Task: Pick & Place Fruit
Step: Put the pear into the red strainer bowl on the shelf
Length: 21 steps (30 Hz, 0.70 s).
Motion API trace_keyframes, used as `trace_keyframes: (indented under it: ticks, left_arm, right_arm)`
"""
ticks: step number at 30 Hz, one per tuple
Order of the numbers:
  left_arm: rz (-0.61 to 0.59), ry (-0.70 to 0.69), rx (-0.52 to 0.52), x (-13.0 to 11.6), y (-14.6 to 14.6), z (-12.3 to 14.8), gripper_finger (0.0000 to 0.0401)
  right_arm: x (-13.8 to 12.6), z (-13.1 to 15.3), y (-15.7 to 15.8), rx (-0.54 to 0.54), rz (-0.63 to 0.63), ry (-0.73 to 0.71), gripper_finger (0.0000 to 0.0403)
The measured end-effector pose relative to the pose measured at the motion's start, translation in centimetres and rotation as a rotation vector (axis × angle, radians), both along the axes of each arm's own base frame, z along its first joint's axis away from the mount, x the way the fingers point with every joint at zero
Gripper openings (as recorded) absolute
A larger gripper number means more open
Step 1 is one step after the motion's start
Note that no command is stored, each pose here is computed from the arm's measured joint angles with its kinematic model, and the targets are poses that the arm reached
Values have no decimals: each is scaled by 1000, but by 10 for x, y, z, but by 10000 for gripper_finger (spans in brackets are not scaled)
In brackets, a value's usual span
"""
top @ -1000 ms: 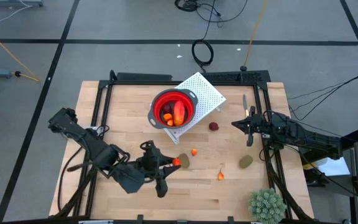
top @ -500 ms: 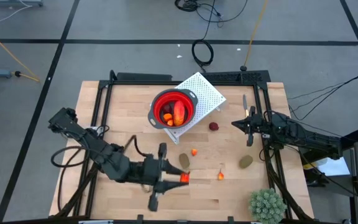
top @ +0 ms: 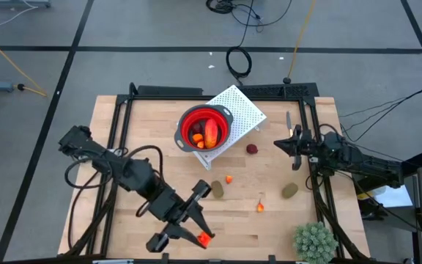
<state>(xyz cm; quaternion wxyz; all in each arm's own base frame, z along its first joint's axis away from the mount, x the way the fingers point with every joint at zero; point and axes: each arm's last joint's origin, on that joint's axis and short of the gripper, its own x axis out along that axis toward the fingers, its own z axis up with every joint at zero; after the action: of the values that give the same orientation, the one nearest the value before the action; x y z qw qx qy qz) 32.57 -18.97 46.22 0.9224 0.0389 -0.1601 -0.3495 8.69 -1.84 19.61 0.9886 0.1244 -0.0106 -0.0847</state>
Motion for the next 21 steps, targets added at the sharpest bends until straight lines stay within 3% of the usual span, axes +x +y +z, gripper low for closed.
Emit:
trace_keyframes:
  ticks: [7, 11, 15, 21]
  left_arm:
    - [-10, -1, 6, 4, 8, 0, 90]
    - [43, 40, -37, 8, 14, -1, 90]
    - [198, 160, -112, 15, 23, -6, 90]
    - [526, 396, -213, 25, 42, -25, 90]
  right_arm:
    - [0, 1, 0, -7, 0, -12, 0]
    - [0, 1, 0, -7, 0, -12, 0]
    - [0, 1, 0, -7, 0, -12, 0]
    - [0, 1, 0, -7, 0, -12, 0]
